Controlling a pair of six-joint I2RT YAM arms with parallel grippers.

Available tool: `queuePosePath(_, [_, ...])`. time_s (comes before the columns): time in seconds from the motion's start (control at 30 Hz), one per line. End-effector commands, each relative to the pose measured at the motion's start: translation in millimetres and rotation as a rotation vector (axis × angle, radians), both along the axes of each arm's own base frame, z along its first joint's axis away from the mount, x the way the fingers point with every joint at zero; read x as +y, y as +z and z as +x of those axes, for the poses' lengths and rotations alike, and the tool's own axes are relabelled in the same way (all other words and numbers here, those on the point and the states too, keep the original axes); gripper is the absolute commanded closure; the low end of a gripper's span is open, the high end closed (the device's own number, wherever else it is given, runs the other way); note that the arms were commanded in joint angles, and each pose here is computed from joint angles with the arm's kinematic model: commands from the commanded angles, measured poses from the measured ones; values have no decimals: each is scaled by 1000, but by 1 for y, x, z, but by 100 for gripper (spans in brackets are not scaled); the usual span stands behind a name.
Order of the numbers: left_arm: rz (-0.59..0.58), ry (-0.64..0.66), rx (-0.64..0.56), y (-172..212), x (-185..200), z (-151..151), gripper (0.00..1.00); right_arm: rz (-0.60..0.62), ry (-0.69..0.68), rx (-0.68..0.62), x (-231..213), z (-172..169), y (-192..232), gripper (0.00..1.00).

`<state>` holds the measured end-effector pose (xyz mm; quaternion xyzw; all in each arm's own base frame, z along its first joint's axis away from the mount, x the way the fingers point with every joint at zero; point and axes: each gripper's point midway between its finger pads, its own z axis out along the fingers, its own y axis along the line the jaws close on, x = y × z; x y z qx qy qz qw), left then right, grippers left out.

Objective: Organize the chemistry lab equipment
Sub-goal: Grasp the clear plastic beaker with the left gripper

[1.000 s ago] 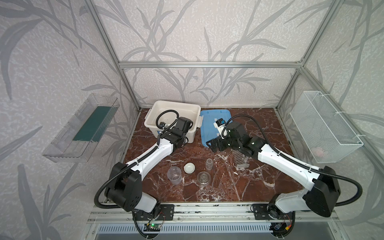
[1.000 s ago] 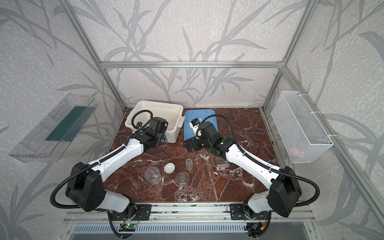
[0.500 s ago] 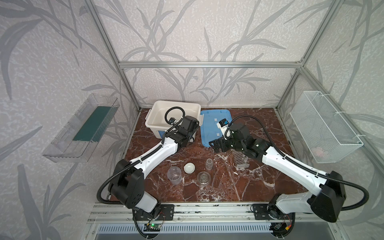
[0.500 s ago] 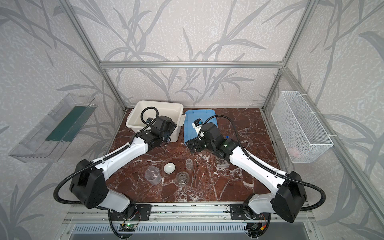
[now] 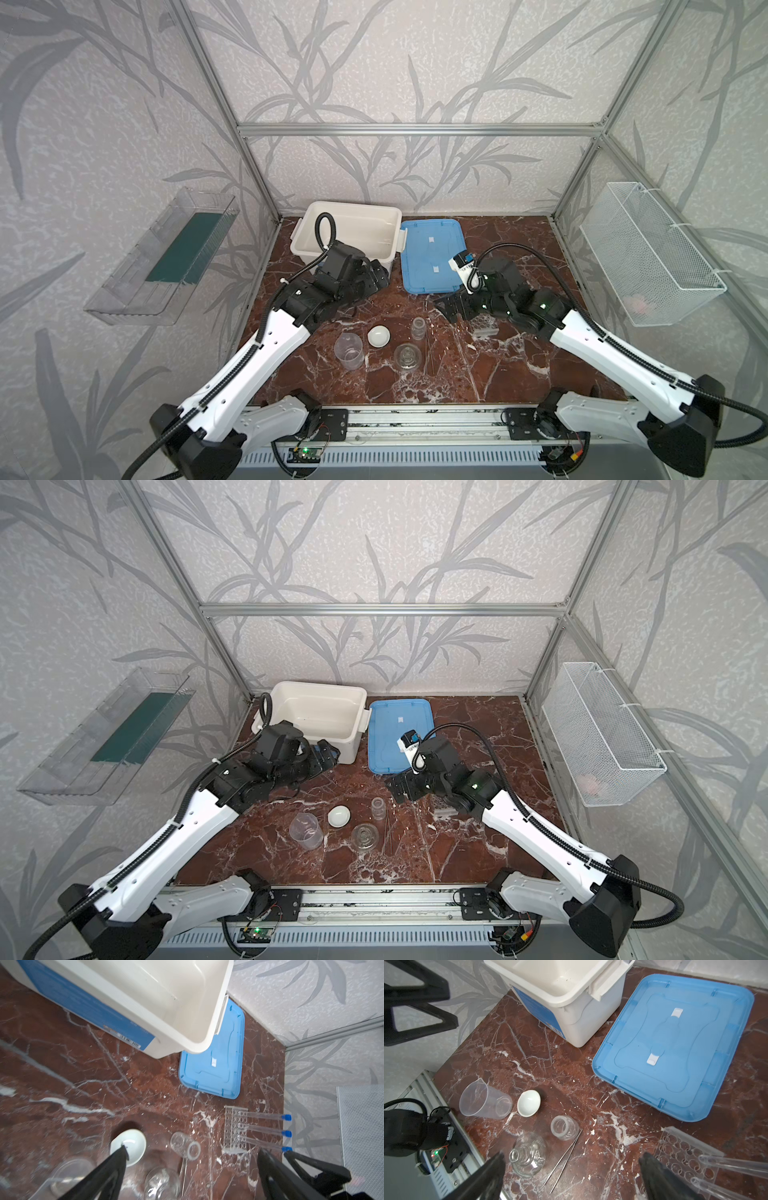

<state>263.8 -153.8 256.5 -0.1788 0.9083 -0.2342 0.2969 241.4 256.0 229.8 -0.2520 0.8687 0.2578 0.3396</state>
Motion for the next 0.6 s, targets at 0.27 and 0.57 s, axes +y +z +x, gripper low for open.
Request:
queuePosePath(0.27, [295,-75,448,-81,58,-106,1,-47,190,59,53,-34,-34,1])
queuePosePath(0.57, [320,-19,475,-123,62,-107,1,-65,184,61,57,-30,-42,1])
